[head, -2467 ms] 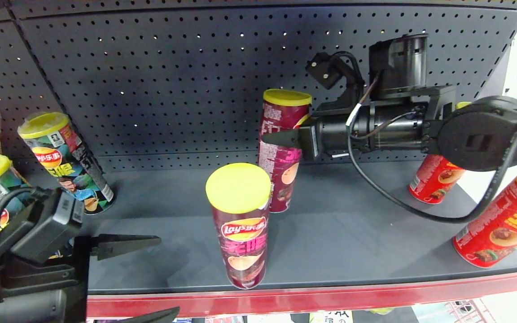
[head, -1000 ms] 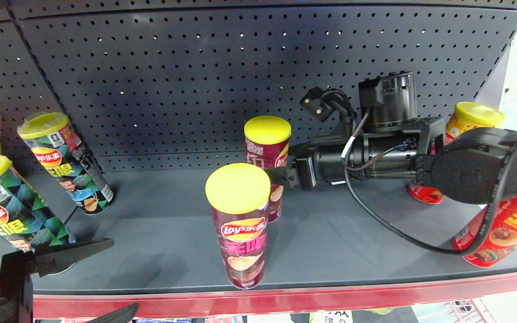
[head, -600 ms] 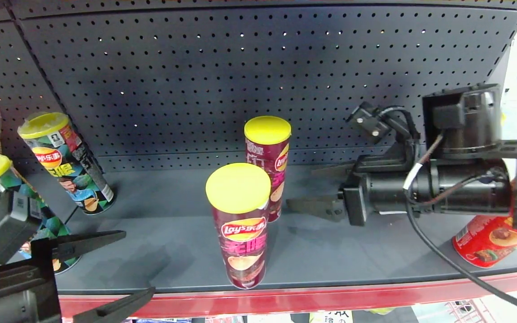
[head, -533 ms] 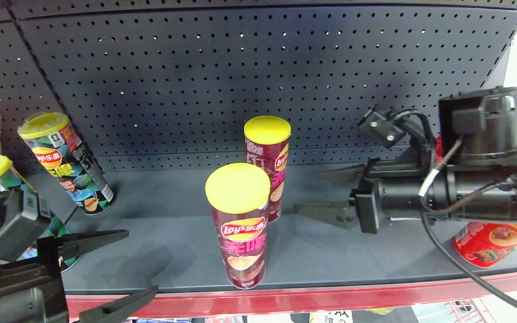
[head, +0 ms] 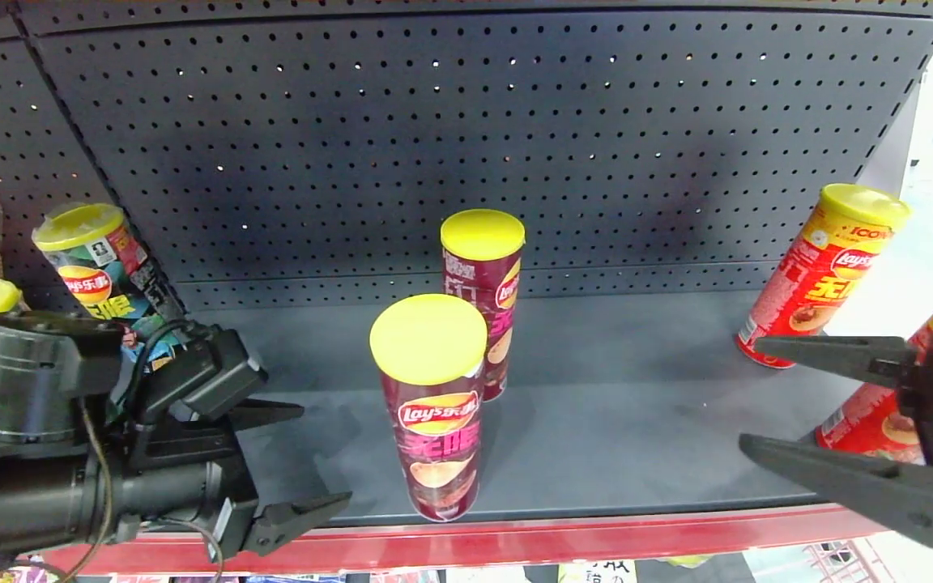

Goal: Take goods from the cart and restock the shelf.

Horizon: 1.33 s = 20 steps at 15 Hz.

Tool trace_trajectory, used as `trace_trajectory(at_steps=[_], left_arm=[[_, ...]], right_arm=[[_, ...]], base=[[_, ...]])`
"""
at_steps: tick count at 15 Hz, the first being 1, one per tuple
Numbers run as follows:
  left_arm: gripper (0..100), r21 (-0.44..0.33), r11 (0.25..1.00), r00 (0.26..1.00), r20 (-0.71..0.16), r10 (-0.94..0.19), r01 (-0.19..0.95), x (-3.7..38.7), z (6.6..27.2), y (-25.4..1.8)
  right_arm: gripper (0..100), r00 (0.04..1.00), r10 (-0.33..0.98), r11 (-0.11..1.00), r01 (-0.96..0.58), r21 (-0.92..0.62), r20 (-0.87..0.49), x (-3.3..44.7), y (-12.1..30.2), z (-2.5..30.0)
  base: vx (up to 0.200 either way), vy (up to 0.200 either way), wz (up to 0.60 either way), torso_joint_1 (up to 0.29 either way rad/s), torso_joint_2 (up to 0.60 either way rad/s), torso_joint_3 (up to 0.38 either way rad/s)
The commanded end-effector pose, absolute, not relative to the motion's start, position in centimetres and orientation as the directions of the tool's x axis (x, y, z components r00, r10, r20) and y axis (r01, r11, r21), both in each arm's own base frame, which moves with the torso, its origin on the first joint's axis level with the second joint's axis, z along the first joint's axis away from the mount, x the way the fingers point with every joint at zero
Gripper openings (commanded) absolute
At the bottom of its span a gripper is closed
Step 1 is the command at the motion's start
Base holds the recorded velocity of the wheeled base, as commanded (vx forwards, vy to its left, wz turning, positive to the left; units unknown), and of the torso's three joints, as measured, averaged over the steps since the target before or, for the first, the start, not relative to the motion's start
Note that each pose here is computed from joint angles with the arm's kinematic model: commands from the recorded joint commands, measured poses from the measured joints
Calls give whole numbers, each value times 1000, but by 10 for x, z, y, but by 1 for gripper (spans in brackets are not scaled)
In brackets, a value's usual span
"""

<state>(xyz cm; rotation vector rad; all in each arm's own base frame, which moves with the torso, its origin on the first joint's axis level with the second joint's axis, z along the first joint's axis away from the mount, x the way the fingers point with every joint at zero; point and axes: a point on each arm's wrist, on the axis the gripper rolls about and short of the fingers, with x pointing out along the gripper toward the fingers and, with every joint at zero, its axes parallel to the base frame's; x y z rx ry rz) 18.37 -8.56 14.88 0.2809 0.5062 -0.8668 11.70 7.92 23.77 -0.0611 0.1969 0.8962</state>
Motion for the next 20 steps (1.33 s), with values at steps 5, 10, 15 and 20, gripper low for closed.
trace_trajectory(at_steps=[5,10,15,20], left_arm=[[100,2,570,459,-594,-661,822,220,132,-121],[100,6,568,461,-589,-663,823,231,133,-127],[100,1,545,442,-588,-678,838,236,132,-138],[100,-3,534,427,-594,-681,846,235,130,-142]], right_arm=[[100,678,731,680,-734,-3,-79,92,56,253],[100,679,730,682,-730,35,-79,93,56,254],[100,678,730,683,-730,39,-86,95,57,253],[100,677,731,682,-731,39,-86,96,58,253]], base=[[0,0,0,0,0,0],[0,0,0,0,0,0],[0,0,0,0,0,0],[0,0,0,0,0,0]])
